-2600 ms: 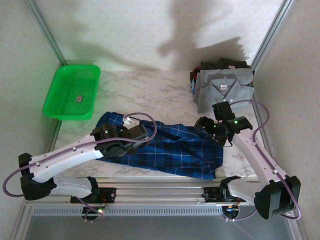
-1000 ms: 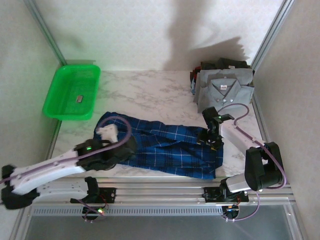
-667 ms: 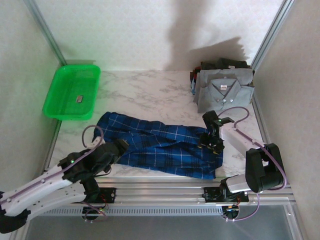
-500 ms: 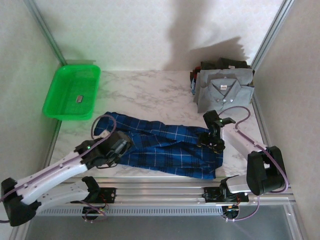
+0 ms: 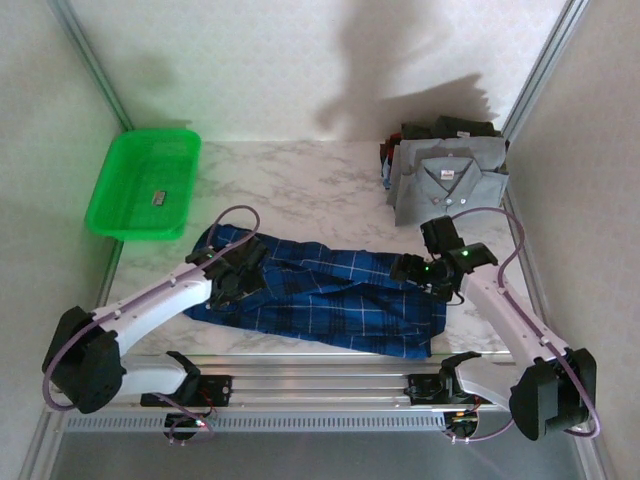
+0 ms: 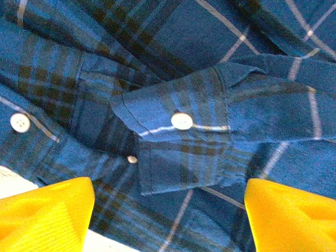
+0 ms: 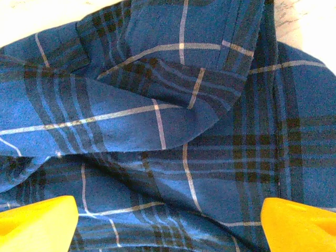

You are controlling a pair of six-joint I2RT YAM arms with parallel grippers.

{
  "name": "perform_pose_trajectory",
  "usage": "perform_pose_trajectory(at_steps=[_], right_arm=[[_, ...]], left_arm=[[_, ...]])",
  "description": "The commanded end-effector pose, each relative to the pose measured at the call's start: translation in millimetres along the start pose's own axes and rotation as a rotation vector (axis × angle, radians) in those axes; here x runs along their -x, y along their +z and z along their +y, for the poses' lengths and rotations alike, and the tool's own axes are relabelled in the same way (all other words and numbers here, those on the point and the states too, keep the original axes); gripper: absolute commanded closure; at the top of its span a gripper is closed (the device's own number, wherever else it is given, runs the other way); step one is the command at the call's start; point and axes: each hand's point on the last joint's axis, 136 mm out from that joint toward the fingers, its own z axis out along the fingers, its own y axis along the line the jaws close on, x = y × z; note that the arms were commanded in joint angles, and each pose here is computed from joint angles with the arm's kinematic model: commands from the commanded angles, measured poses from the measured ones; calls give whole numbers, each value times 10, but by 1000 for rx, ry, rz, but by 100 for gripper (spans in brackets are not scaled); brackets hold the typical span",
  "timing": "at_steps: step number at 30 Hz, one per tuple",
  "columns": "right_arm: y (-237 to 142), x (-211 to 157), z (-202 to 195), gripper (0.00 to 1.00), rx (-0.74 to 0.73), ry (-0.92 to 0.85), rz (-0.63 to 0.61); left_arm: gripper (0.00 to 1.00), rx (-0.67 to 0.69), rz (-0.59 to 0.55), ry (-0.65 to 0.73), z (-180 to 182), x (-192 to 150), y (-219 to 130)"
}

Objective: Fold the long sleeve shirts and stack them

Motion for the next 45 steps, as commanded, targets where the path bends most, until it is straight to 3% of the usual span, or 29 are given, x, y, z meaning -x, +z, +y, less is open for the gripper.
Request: perform_pose_trajectory(at_steps=[1,9,15,19,23,28,30,34,45], right_arm=[[-117,-47,65,9,29,-29,18],[-145,-15,115,9,46,-26,13],[-126,-2,140,9,54,-24,16],[-115,1,163,9,60,-21,22],[-125,9,168,9,61,-22,21],[-116,17,181,9,68,-11,19],[-111,29,191,9,71,-9,15],[-106,33,204,9,73,-9,17],[-121,9,170,9,70,7,8]], left_arm=[[28,-4,-27,65,-14,137,35],[37,-9,9,81,-10,186,285],[53,-85,10,72,-112,238,423],[63,-56,51,91,-51,164,594],[66,-36,67,105,28,127,606],[89,-25,80,111,98,91,647],[96,-32,64,106,75,135,616],[100,-52,57,111,-1,189,572],[100,-111,-73,110,-125,590,-189]])
